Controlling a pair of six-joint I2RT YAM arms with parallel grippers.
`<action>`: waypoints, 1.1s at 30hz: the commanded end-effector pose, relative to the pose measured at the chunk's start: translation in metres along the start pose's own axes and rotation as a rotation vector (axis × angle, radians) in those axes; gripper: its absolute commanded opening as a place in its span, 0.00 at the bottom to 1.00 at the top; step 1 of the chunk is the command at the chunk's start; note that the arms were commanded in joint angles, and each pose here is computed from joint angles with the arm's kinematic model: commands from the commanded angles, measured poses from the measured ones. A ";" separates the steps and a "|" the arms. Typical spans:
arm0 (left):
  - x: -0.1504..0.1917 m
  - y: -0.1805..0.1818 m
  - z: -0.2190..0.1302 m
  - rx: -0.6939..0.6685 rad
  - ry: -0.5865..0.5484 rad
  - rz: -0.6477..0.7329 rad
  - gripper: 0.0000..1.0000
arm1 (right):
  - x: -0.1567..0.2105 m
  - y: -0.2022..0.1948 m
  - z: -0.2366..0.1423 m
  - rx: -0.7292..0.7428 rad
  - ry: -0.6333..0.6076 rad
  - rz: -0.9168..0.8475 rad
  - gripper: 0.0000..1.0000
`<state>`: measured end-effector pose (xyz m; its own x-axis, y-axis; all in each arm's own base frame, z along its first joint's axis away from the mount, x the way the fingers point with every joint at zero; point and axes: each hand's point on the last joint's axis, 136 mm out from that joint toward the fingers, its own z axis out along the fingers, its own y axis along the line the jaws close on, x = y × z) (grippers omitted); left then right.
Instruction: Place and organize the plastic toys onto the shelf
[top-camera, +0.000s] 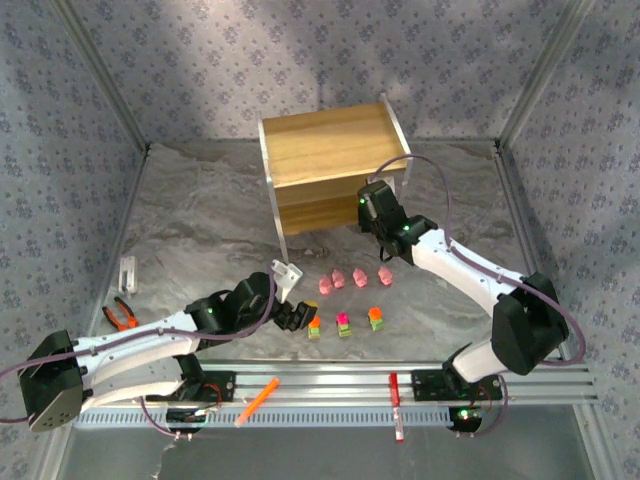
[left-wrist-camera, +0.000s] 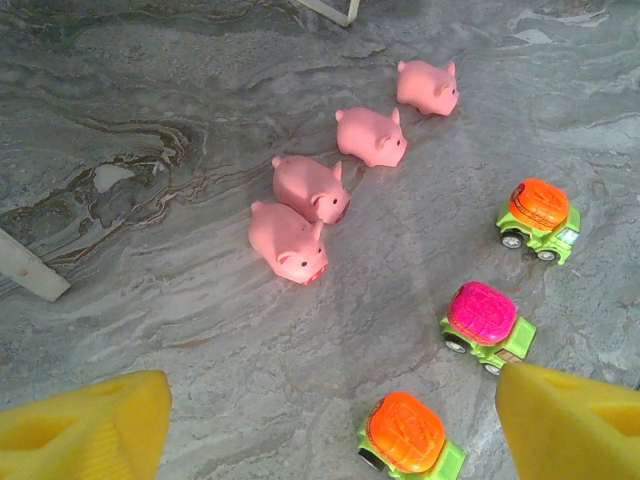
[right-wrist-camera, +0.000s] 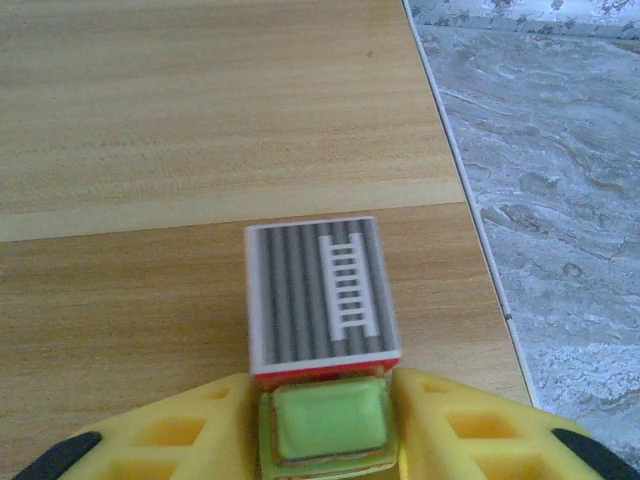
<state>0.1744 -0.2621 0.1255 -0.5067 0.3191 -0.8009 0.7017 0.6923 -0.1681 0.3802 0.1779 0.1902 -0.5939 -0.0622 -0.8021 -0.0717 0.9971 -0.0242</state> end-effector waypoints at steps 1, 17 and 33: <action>0.001 0.001 -0.002 -0.010 -0.003 0.012 0.84 | -0.016 -0.001 -0.005 0.002 -0.029 0.011 0.45; 0.000 0.002 -0.001 -0.014 -0.002 0.013 0.84 | -0.017 -0.002 -0.018 0.016 -0.049 -0.001 0.59; 0.002 0.007 0.001 -0.047 0.011 0.013 0.84 | 0.001 -0.006 -0.043 0.031 -0.063 0.003 0.63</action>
<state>0.1779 -0.2594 0.1247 -0.5050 0.3172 -0.8027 0.6887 0.7087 -0.1532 0.3559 0.1805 0.2163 -0.5364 -0.0667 -0.8413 -0.0830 0.9962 -0.0260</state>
